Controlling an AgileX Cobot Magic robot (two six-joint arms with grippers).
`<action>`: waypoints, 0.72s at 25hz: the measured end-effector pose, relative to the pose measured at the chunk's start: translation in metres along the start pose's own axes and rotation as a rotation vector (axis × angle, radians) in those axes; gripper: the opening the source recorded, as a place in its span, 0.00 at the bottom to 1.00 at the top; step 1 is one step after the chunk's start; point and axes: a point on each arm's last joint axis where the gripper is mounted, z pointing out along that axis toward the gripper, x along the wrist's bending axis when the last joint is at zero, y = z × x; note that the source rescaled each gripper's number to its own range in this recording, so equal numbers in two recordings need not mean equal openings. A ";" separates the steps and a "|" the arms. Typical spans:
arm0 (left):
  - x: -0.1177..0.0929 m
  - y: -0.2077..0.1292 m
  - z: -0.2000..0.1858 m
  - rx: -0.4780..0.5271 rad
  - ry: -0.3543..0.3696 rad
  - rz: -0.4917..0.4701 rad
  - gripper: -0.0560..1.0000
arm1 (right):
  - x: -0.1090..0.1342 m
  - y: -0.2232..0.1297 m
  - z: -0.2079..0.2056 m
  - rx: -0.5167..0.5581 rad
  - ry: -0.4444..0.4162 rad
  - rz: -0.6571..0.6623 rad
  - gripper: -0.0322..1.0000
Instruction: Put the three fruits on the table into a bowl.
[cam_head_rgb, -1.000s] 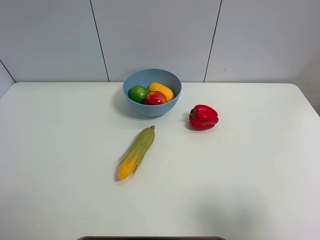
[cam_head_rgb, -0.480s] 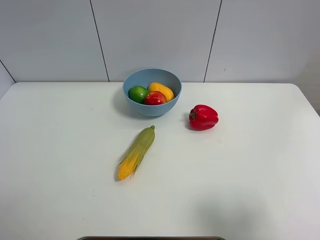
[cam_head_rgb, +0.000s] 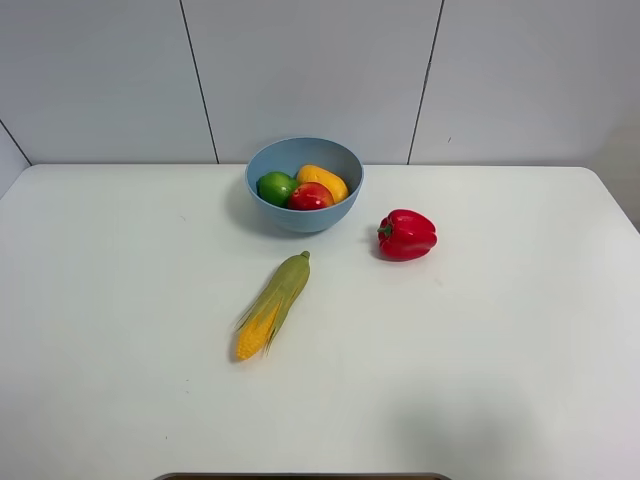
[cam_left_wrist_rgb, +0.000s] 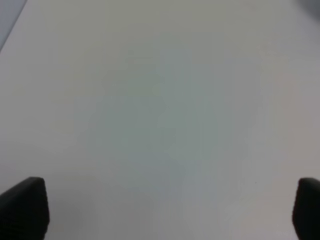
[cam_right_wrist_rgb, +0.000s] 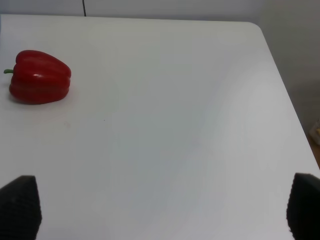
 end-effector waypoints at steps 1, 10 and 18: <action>0.000 0.000 0.000 0.000 0.000 0.000 1.00 | 0.000 0.000 0.000 0.000 0.000 0.000 0.98; 0.000 0.000 0.000 0.000 0.002 -0.001 1.00 | 0.000 0.000 0.000 0.000 0.000 0.000 0.98; 0.000 0.000 0.000 0.000 0.029 -0.018 1.00 | 0.000 0.000 0.000 0.000 0.000 0.000 0.98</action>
